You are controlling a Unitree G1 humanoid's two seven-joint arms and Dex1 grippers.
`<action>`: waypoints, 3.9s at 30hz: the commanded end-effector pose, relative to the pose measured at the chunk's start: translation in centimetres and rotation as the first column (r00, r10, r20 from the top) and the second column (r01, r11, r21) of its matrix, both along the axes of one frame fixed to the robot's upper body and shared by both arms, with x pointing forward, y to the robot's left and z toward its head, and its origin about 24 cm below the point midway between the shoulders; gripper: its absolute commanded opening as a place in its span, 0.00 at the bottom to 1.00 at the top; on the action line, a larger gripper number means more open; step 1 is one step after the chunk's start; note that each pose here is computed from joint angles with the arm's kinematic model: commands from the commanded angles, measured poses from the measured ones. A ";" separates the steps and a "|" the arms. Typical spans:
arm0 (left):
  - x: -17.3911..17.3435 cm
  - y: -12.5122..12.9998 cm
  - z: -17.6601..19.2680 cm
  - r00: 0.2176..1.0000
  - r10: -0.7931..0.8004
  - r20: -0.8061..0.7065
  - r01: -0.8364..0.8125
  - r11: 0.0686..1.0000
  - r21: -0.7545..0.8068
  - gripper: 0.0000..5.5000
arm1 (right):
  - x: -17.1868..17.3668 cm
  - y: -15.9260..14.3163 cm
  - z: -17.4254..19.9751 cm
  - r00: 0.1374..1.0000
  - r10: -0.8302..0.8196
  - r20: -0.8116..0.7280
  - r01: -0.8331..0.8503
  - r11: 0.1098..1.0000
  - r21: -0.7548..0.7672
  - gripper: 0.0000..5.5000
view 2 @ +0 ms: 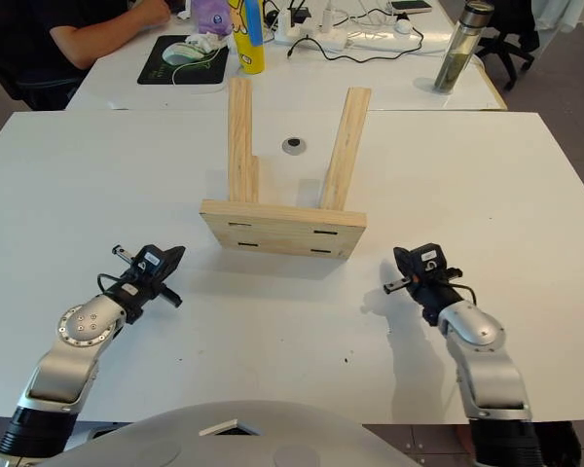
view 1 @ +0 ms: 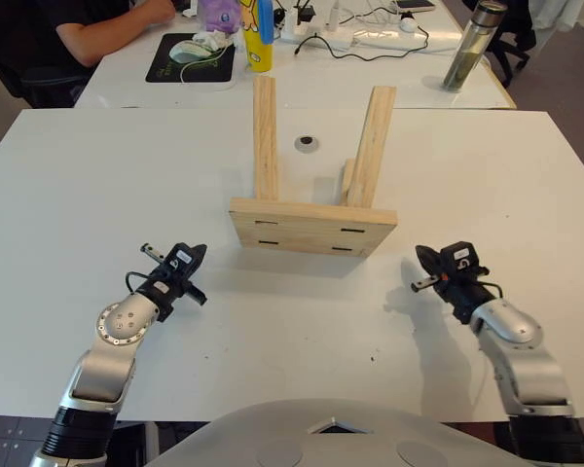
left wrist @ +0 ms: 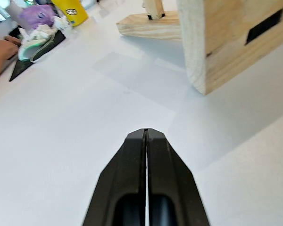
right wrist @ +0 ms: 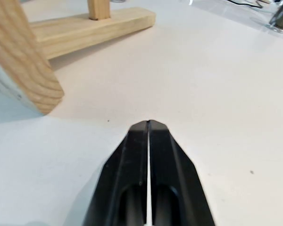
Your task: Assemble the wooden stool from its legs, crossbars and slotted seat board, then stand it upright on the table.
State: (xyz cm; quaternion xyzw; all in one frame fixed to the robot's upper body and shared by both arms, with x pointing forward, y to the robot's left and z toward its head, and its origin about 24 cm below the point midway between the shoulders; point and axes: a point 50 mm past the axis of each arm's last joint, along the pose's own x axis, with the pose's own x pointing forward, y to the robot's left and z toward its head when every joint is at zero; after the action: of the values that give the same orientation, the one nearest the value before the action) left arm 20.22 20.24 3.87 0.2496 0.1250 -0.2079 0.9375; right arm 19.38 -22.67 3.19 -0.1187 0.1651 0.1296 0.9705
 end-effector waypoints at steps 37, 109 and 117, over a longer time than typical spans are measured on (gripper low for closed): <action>4.0 -3.0 -2.6 1.000 0.002 -0.031 0.000 0.998 0.065 0.00 | 1.3 6.0 -3.0 0.999 -0.049 -0.008 0.049 0.998 0.027 0.00; 8.9 -4.6 7.1 0.949 0.118 0.292 -0.043 0.967 -0.252 0.00 | 10.6 2.8 5.6 0.950 -0.125 0.287 0.115 0.992 0.051 0.00; 9.5 -4.4 7.5 0.835 0.354 0.422 -0.081 0.837 -0.542 0.00 | 10.8 3.6 5.2 0.866 -0.335 0.371 0.277 0.939 0.203 0.00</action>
State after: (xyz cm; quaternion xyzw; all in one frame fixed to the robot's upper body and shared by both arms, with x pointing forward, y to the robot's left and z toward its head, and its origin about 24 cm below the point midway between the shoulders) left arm 28.93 15.26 11.64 0.0482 -0.1548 -0.0734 0.9840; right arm 29.49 -19.25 8.25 -0.0616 -0.0258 -0.0216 0.9975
